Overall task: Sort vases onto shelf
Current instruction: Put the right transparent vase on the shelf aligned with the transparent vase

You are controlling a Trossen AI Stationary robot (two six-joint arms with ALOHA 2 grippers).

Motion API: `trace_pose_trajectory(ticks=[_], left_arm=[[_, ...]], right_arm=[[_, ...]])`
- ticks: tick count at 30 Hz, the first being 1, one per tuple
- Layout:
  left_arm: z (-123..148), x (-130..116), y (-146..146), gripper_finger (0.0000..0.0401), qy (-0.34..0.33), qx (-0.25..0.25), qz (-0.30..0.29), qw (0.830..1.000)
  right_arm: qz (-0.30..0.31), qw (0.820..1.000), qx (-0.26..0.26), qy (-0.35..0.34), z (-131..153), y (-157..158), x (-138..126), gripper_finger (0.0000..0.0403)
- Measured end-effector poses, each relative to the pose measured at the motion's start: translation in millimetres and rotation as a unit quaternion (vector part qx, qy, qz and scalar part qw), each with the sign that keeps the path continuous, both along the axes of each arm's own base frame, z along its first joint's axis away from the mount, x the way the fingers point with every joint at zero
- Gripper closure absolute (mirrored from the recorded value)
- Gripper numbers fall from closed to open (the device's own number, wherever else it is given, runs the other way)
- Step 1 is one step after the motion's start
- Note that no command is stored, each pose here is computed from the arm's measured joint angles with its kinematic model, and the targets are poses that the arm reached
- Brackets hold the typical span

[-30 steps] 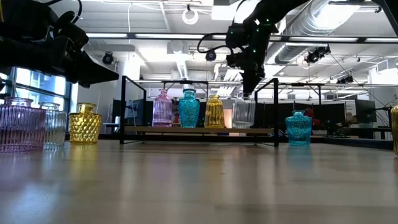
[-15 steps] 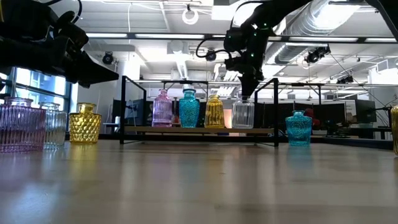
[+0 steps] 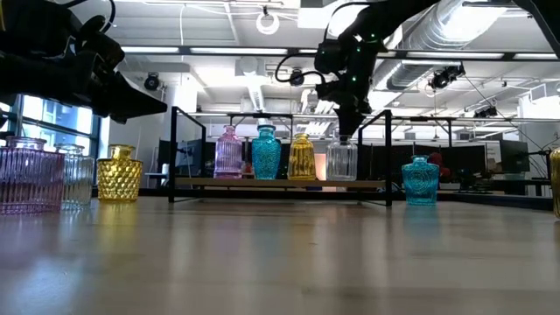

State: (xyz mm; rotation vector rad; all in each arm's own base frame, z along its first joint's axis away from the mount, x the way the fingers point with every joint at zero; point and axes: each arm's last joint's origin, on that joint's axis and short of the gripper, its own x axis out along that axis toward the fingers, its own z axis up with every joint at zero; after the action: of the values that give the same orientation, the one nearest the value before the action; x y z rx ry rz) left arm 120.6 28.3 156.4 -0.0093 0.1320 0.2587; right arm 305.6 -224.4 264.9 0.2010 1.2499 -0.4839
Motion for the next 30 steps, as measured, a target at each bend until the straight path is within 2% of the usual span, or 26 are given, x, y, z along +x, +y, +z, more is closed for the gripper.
trace_pose_trajectory(ticks=[11,30], left_arm=[[0.0,0.0,0.0,0.04,0.0,0.0,0.0,1.0],[0.0,0.0,0.0,0.04,0.0,0.0,0.0,1.0]], right_arm=[[-0.005,1.0,-0.016,0.003,0.2,-1.6,0.6,0.0297],[-0.004,1.0,-0.029,-0.002,0.7,-2.9,2.5,0.0295]])
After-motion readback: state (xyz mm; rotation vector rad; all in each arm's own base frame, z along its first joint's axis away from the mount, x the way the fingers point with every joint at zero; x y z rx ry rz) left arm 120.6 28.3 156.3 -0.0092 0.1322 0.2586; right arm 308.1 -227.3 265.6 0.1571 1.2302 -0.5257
